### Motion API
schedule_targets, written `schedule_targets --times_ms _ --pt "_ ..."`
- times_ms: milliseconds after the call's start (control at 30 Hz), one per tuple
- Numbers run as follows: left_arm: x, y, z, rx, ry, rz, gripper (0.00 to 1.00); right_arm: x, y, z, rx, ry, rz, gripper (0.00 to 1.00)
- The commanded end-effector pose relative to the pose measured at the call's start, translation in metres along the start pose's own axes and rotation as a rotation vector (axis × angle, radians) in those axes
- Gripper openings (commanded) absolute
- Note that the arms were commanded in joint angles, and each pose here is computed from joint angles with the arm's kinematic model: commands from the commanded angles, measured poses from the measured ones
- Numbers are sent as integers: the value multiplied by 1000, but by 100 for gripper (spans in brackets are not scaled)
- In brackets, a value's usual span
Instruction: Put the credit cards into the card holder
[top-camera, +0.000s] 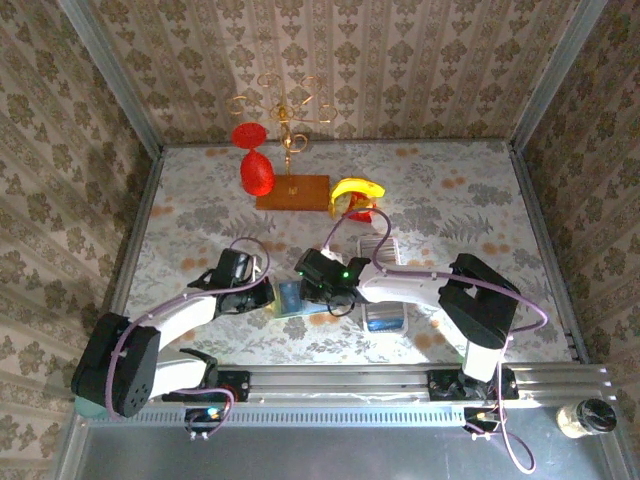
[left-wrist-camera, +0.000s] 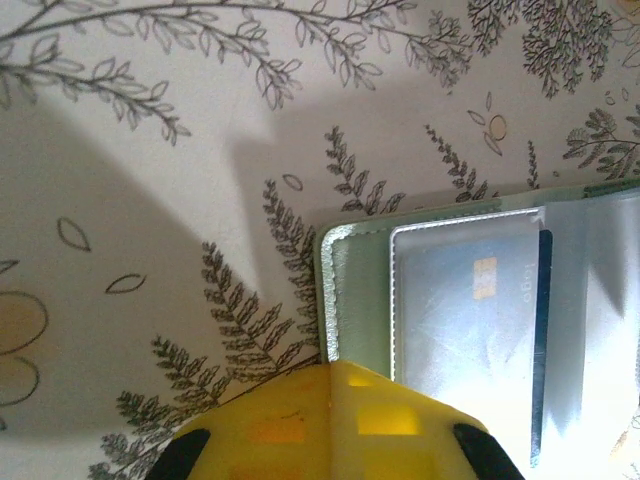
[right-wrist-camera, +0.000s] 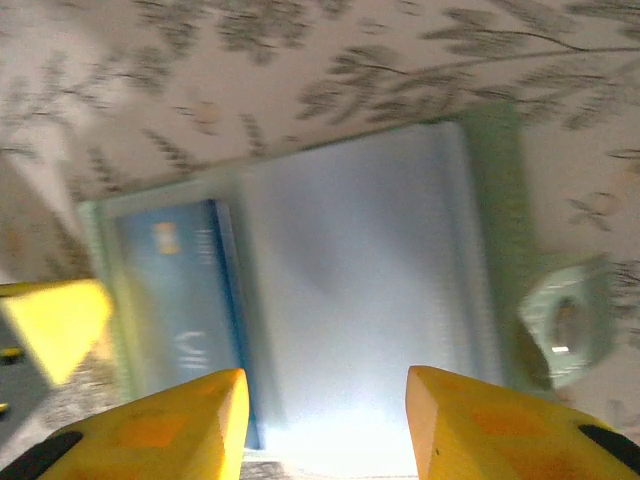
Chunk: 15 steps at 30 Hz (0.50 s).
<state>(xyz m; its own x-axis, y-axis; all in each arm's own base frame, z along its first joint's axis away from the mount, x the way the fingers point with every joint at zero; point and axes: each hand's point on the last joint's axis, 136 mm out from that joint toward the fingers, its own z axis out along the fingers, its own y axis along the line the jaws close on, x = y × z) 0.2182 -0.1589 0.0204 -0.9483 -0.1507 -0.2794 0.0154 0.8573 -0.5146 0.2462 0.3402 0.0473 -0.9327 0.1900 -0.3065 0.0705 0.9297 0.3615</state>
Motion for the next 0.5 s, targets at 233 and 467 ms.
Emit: schedule_targets --times_ms 233,467 --pt "0 -15 4 53 20 46 0 11 -15 19 85 51 4 47" --pt "6 -23 8 65 43 64 0 8 -4 16 45 43 -3 50"
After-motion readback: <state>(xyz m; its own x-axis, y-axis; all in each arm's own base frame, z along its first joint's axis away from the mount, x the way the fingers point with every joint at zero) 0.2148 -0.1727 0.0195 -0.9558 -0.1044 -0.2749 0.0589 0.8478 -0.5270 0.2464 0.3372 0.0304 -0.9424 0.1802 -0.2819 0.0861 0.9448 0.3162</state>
